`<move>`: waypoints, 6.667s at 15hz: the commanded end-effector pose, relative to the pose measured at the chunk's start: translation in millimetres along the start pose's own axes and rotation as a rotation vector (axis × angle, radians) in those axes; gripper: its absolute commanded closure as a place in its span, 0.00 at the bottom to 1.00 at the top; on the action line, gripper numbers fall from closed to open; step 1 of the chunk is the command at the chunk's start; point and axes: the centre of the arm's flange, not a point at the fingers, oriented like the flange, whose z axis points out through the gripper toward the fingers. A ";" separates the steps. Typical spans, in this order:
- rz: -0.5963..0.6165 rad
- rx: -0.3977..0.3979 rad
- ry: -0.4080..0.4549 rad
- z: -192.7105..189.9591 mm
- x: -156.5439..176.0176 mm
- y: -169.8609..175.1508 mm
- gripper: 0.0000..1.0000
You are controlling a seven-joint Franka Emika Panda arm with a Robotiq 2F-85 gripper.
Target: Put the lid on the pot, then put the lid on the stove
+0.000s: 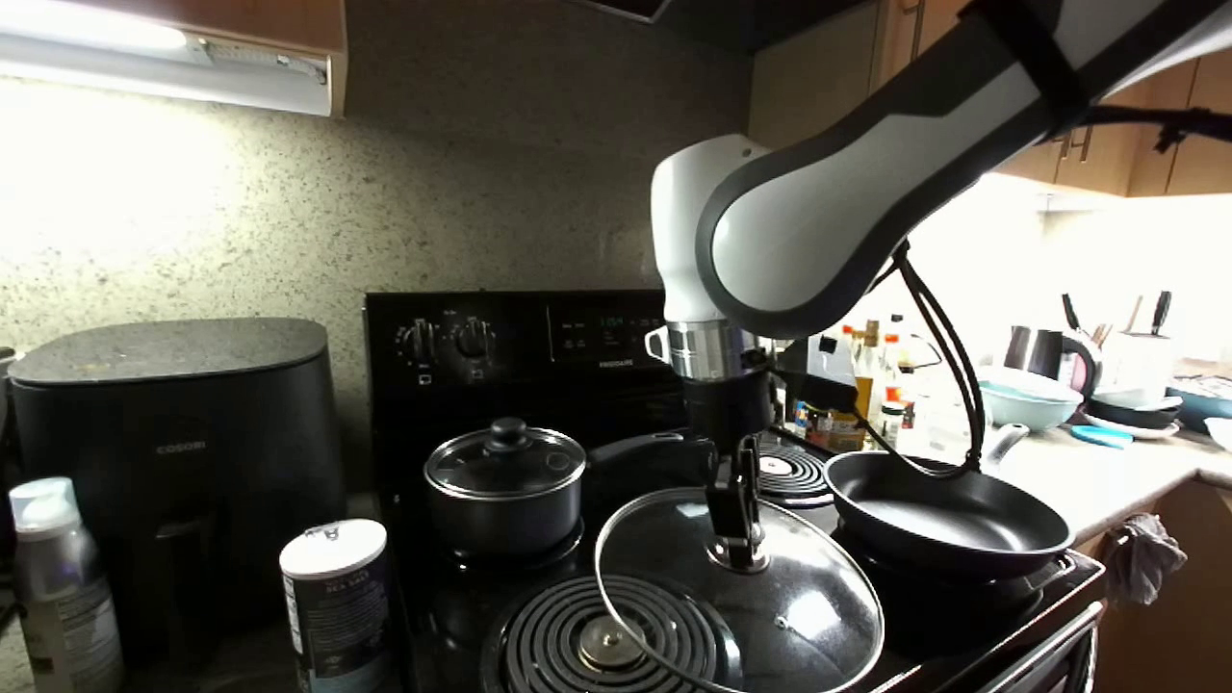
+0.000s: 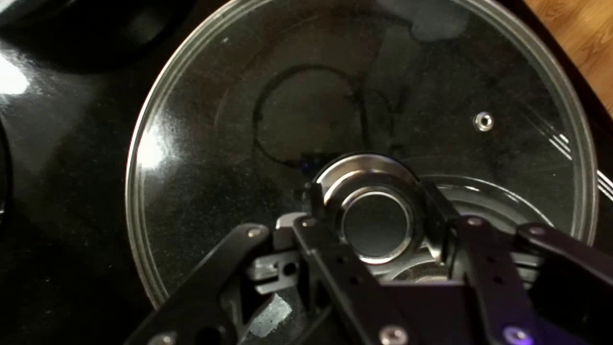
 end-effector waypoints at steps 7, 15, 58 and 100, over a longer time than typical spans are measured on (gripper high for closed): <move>0.324 -0.229 0.164 -88.0 -71.7 -5.8 0.75; 0.343 -0.184 0.144 -81.5 -62.3 -0.9 0.75; 1.487 0.349 0.312 5.8 -269.4 235.0 0.75; 1.540 0.192 0.279 -9.6 -281.7 214.9 0.50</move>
